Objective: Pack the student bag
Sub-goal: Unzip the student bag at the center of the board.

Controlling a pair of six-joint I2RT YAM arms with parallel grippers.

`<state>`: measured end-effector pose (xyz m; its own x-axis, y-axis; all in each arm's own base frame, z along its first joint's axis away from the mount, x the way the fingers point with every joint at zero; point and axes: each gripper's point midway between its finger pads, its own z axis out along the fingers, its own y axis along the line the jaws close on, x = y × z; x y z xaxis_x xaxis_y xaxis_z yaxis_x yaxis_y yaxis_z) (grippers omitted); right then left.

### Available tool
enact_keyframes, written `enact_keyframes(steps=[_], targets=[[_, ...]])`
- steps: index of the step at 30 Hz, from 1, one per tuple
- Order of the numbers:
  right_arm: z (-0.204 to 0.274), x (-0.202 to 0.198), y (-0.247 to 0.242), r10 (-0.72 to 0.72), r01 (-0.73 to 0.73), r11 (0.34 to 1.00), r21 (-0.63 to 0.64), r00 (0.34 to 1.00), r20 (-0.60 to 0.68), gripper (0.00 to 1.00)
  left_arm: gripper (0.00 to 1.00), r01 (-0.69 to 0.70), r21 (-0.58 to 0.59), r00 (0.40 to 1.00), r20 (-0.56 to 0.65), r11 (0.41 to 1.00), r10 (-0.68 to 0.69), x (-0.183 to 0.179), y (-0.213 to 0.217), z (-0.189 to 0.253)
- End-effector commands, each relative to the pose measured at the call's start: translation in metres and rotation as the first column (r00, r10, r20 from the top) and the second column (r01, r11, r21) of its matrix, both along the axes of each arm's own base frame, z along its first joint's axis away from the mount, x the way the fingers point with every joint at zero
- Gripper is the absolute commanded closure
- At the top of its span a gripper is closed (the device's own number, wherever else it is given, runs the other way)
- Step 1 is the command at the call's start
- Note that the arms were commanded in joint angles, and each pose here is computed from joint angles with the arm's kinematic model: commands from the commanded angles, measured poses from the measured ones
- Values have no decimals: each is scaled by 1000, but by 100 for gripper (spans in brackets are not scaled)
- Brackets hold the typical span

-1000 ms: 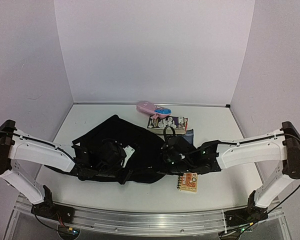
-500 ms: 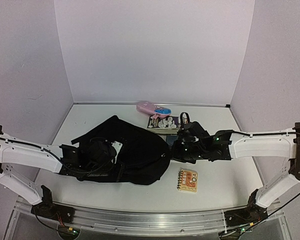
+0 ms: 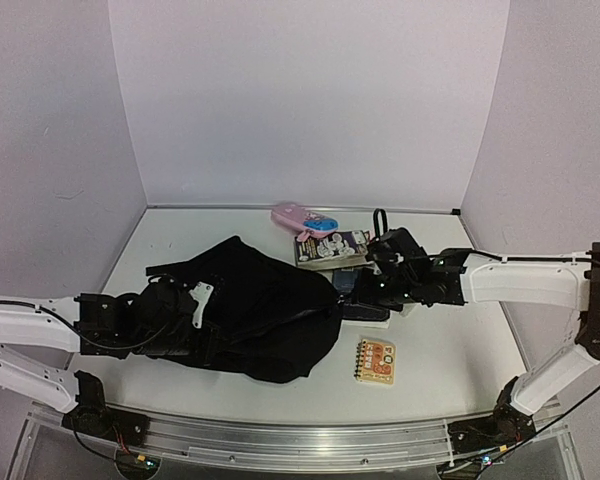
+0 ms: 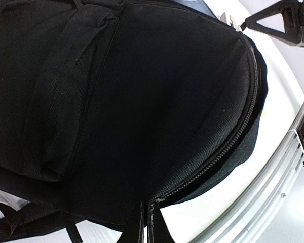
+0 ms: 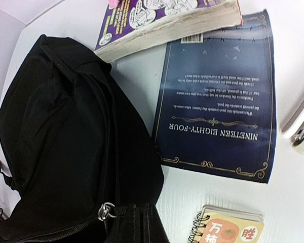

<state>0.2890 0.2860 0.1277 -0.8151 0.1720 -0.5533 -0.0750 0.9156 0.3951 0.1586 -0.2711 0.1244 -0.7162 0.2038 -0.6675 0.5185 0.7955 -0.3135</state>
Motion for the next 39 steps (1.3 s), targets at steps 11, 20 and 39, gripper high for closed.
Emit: enact_keyframes(steps=[11,20,39], targets=[[14,8,22,113,-118,984,133,993,44,100,20,12,23,999,-40,1000,-11,24,-59,43],[19,6,22,120,-127,981,149,991,56,100,7,164,25,986,-42,986,-163,47,-153,42],[15,13,0,7,-16,994,112,997,80,100,100,187,100,980,-87,977,-179,48,-159,-1]])
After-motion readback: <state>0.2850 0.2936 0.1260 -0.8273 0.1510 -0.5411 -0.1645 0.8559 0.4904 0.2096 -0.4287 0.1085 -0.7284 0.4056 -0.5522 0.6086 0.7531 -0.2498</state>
